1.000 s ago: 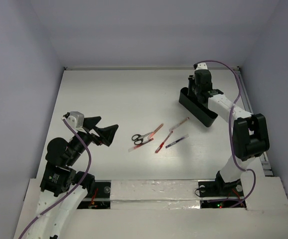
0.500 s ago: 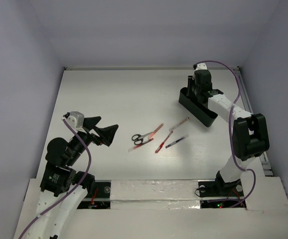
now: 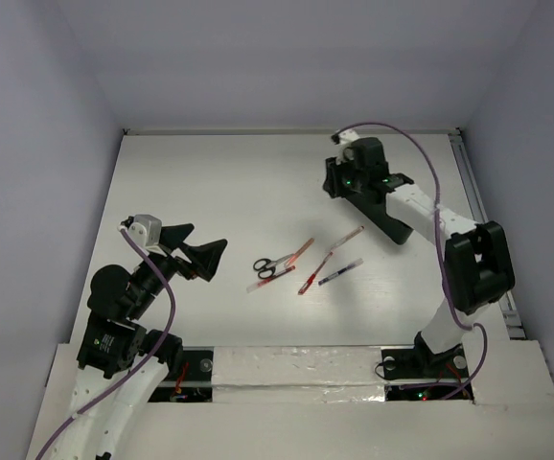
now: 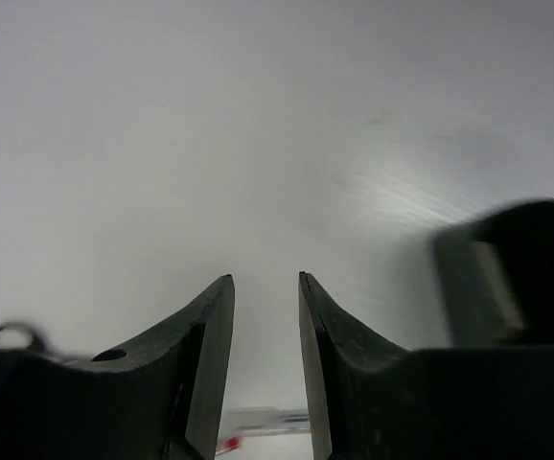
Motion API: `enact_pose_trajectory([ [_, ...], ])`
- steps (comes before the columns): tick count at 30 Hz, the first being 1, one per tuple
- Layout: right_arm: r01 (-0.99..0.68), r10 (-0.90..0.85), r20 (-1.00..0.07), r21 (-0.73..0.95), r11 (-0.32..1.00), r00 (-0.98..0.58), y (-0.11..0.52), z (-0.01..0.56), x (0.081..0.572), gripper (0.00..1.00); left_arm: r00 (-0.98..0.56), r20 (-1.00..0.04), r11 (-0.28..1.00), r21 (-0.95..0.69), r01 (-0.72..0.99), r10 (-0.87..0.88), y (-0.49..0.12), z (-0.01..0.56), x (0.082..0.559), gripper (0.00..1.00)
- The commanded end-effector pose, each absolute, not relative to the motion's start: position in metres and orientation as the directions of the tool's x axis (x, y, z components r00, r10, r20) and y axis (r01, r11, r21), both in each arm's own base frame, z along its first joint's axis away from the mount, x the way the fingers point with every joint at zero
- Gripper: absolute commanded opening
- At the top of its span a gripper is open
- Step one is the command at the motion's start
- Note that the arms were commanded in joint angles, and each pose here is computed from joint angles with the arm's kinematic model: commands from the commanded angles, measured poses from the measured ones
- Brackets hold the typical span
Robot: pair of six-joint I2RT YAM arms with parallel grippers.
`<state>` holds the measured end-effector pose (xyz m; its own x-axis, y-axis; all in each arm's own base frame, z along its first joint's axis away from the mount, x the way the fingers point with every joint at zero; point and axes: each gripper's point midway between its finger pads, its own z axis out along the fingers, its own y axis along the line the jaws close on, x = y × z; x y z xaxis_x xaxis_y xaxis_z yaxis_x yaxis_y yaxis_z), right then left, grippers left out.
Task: Sort the stationery into containers
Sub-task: Place the stationery in the storage box, then pick up the scissors from the center of the board.
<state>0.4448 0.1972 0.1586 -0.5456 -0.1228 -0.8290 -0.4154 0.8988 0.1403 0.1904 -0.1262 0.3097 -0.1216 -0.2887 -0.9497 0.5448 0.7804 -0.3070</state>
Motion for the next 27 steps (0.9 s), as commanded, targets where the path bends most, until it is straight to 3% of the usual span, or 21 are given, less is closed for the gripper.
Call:
enact_pose_trajectory([
  [1, -0.742, -0.341, -0.811, 0.160, 0.652, -0.474, 0.296, 0.162, 0.381, 0.39, -0.051, -0.952, 0.791, -0.281, 0.543, -0.302, -0.121, 0.328, 0.190, 0.99],
  [4, -0.840, -0.459, -0.769, 0.183, 0.510, -0.446, 0.343, 0.141, 0.341, 0.39, -0.047, -0.948, 0.818, -0.295, 0.494, -0.314, -0.112, 0.327, 0.193, 0.99],
  [8, -0.888, -0.560, -0.717, 0.185, 0.421, -0.415, 0.375, 0.116, 0.313, 0.37, -0.038, -0.944, 0.844, -0.310, 0.438, -0.328, -0.102, 0.327, 0.196, 0.99],
  [14, -0.922, -0.664, -0.657, 0.131, 0.365, -0.357, 0.406, 0.092, 0.294, 0.38, -0.028, -0.943, 0.841, -0.308, 0.444, -0.331, -0.102, 0.330, 0.194, 0.99],
  [27, -0.919, -0.789, -0.501, 0.033, 0.394, -0.356, 0.397, 0.045, 0.296, 0.40, -0.023, -0.944, 0.831, -0.300, 0.469, -0.329, -0.105, 0.331, 0.191, 0.99],
])
